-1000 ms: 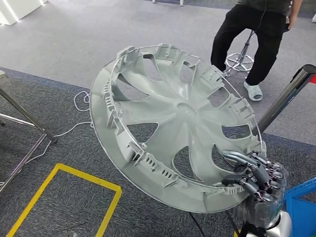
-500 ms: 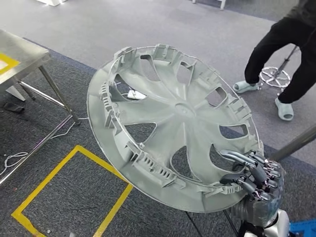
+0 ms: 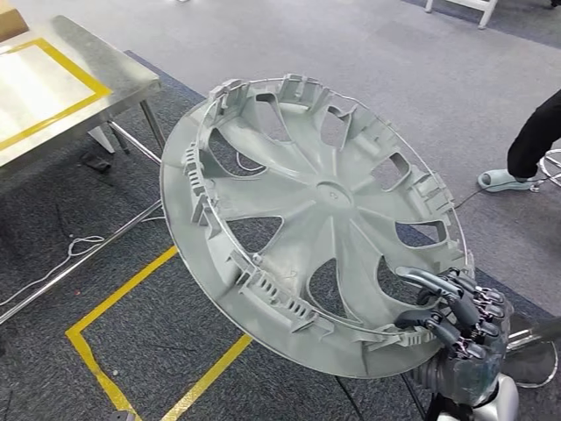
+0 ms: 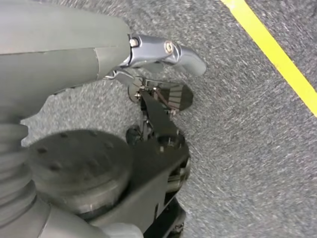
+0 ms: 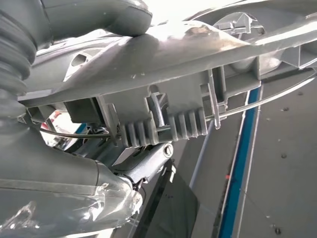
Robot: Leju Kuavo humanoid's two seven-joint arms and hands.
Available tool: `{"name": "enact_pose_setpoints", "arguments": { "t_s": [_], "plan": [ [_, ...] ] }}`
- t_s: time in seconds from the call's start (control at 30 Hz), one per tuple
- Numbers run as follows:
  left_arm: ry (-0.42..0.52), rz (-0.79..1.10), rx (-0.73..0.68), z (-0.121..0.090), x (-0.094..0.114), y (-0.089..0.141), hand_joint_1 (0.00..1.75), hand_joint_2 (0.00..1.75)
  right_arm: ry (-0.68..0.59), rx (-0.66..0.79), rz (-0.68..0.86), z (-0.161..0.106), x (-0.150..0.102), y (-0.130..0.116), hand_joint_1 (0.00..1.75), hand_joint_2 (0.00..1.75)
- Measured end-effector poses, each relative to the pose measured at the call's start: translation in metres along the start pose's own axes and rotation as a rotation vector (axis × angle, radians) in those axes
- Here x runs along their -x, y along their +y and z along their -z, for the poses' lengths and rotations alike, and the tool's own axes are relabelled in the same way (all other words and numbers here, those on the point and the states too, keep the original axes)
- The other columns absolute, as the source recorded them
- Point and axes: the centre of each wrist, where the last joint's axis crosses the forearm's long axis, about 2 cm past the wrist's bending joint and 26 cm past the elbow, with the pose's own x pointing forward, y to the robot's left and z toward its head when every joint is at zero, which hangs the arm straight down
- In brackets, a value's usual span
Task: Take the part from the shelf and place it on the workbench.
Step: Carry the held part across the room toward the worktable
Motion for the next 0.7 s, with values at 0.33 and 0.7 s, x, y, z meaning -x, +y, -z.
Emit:
{"name": "enact_pose_setpoints", "arguments": {
  "t_s": [0.33, 0.7],
  "plan": [
    [-0.008, 0.002, 0.005, 0.0018, -0.0042, -0.0018, 0.00, 1.75, 0.001, 0.000, 0.001, -0.0002, -0.0001, -0.0001, 1.75, 1.75],
    [0.013, -0.003, 0.008, 0.0017, -0.0037, -0.0028, 0.00, 1.75, -0.002, 0.000, 0.001, 0.0003, 0.0008, 0.0000, 1.75, 1.75]
  ]
}}
